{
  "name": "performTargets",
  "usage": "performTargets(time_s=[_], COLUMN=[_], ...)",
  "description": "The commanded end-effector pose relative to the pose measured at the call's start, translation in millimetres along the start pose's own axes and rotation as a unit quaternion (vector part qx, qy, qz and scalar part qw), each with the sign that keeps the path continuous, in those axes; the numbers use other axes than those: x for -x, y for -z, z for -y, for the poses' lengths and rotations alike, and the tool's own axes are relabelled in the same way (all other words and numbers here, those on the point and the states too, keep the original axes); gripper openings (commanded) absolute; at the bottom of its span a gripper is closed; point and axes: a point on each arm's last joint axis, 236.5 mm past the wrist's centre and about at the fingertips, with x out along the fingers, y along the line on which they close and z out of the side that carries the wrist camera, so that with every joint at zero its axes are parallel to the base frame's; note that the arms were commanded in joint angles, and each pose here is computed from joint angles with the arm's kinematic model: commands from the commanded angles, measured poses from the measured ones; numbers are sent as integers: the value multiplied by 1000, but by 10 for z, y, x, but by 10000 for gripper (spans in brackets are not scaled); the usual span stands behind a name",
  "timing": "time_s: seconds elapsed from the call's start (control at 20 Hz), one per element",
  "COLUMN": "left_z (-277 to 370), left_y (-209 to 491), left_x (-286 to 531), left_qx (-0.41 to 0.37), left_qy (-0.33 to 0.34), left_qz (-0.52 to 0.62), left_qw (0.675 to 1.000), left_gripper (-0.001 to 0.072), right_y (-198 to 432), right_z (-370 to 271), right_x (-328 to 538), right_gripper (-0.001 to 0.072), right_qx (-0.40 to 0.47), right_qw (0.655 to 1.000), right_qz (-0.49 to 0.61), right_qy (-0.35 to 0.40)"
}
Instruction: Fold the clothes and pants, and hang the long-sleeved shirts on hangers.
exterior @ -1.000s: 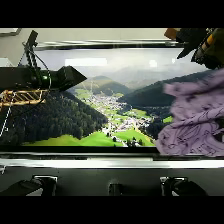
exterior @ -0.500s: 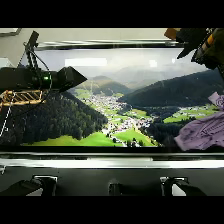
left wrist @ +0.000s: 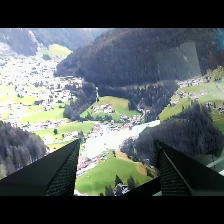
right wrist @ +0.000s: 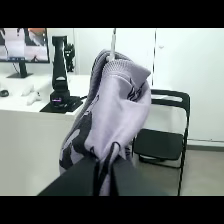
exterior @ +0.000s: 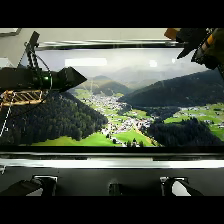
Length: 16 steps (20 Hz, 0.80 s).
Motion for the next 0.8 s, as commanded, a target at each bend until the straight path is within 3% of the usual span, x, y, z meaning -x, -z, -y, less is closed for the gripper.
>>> performTargets(time_s=[0.0, 0.45, 0.75], left_z=[1, 65, 143], left_y=[5, 56, 119], left_x=[-5, -32, -61], left_qx=[6, 0, -7], left_qy=[0, 5, 11], left_qz=[-1, -7, -14], left_qw=[1000, 1000, 1000], left_gripper=[539, 538, 539], right_y=[-79, -148, 81], right_z=[-23, 287, 422], right_x=[-89, -354, -673], right_gripper=[42, 42, 42], right_qx=[-2, -77, -73], right_qw=[1000, 994, 994], right_qz=[28, 68, 50], right_qy=[5, 47, 60])
